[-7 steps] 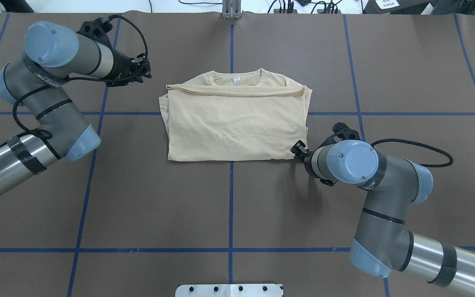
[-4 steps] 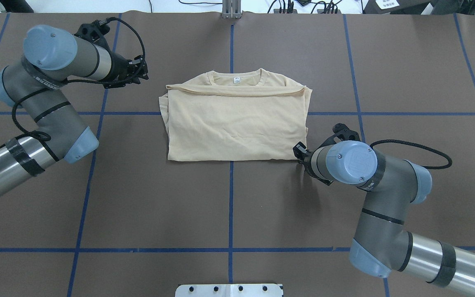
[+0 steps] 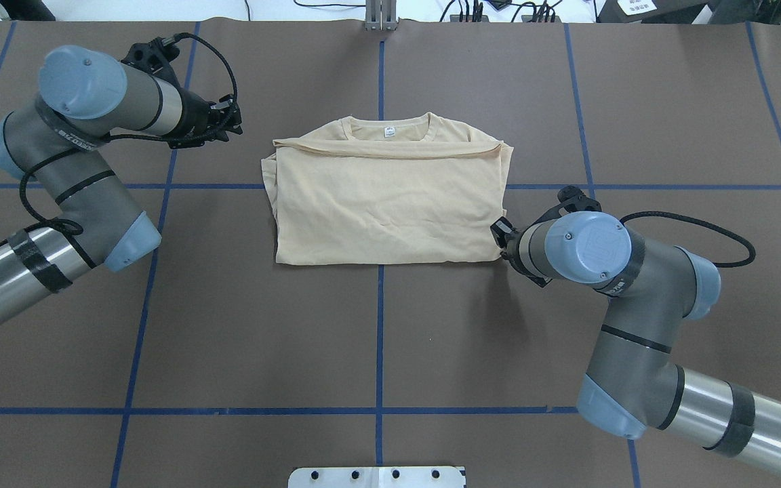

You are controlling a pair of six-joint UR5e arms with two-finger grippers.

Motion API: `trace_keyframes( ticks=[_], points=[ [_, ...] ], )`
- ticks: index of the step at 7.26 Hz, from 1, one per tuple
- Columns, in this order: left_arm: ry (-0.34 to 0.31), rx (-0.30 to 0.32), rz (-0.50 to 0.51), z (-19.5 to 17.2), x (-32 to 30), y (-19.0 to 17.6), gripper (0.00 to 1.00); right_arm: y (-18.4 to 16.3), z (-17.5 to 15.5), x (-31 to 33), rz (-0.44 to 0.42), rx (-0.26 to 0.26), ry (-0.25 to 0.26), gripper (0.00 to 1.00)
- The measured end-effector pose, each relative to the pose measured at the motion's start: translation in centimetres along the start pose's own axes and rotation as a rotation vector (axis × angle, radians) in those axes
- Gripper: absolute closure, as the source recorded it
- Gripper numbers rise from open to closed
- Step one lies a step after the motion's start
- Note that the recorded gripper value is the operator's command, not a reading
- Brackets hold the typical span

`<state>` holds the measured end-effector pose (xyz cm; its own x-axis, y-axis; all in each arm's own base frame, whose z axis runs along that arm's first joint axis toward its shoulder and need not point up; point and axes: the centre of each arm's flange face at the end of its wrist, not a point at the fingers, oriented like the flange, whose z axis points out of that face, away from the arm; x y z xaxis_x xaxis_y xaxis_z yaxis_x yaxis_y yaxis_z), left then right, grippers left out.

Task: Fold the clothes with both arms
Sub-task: 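Lower the right gripper to the folded shirt's near side edge and grasp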

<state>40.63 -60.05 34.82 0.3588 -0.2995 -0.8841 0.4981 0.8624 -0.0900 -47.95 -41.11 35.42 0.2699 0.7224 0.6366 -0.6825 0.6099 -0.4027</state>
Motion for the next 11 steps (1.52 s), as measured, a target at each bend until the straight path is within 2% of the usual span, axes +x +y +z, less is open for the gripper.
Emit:
trace_keyframes(
  ticks=[1, 3, 5, 10, 11],
  points=[
    [-0.003, 0.004, 0.001, 0.2, -0.1, 0.1, 0.64, -0.2, -0.7, -0.1, 0.003, -0.004, -0.011, 0.39],
    [-0.012, 0.016, 0.007, 0.9, -0.2, 0.9, 0.64, -0.4, -1.7, 0.3, 0.003, -0.010, -0.020, 0.38],
    [-0.014, 0.018, 0.010, 1.2, -0.2, 1.3, 0.64, -0.1, -1.5, 0.6, 0.001, -0.012, -0.015, 0.33],
    [-0.012, 0.026, 0.007, 1.2, 0.0, 1.3, 0.64, 1.3, -0.3, 1.1, -0.013, -0.016, 0.003, 0.38],
    [-0.013, 0.026, 0.007, 1.2, -0.1, 1.3, 0.64, 1.4, -0.1, 1.2, -0.015, -0.015, 0.007, 0.44]
  ],
)
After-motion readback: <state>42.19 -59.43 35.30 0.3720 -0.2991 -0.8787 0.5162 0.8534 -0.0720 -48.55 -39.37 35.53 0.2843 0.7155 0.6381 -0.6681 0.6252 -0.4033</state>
